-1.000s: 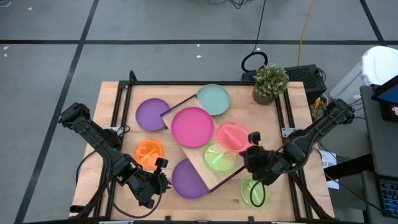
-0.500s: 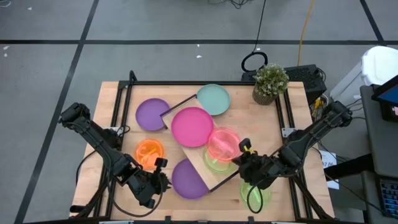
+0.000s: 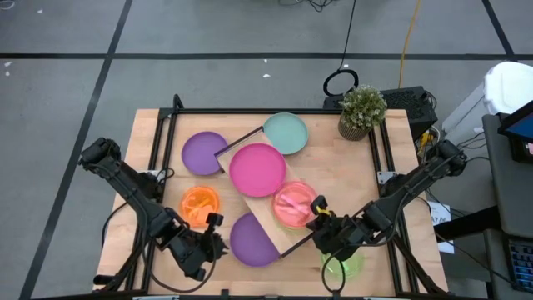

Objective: Place and stack plates onto a shelf
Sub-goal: Stack the pink plate on top of the green plate on the shelf

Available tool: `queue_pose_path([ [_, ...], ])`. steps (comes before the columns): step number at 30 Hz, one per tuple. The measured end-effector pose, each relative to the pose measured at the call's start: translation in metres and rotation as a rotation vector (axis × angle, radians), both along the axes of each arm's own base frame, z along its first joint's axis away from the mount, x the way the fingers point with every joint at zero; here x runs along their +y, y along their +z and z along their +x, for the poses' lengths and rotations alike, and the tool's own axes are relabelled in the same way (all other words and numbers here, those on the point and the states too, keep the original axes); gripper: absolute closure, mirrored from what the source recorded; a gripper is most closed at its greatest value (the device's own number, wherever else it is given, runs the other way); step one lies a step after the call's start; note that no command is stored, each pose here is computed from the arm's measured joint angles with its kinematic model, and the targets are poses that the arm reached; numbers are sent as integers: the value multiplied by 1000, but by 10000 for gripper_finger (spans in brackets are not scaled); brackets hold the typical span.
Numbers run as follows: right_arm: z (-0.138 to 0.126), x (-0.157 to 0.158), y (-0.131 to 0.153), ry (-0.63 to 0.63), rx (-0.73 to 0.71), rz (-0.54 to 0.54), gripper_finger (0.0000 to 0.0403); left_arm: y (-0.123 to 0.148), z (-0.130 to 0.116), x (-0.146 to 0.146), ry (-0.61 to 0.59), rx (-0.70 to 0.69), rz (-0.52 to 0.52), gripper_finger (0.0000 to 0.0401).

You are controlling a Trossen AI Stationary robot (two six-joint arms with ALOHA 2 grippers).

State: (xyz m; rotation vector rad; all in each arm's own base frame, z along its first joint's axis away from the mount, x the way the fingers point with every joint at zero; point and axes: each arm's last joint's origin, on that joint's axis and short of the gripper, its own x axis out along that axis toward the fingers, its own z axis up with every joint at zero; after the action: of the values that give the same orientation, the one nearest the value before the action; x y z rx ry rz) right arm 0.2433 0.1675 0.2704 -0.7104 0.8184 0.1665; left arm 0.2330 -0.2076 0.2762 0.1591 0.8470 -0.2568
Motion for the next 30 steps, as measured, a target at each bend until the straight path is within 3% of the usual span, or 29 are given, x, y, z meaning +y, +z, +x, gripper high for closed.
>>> queue_pose_path([
  [10, 0, 0, 0, -8, 0, 6, 398, 0, -3, -3, -11, 0, -1, 343],
  [30, 0, 1, 5, 0, -39, 33, 324, 0, -3, -3, -10, 0, -1, 343],
])
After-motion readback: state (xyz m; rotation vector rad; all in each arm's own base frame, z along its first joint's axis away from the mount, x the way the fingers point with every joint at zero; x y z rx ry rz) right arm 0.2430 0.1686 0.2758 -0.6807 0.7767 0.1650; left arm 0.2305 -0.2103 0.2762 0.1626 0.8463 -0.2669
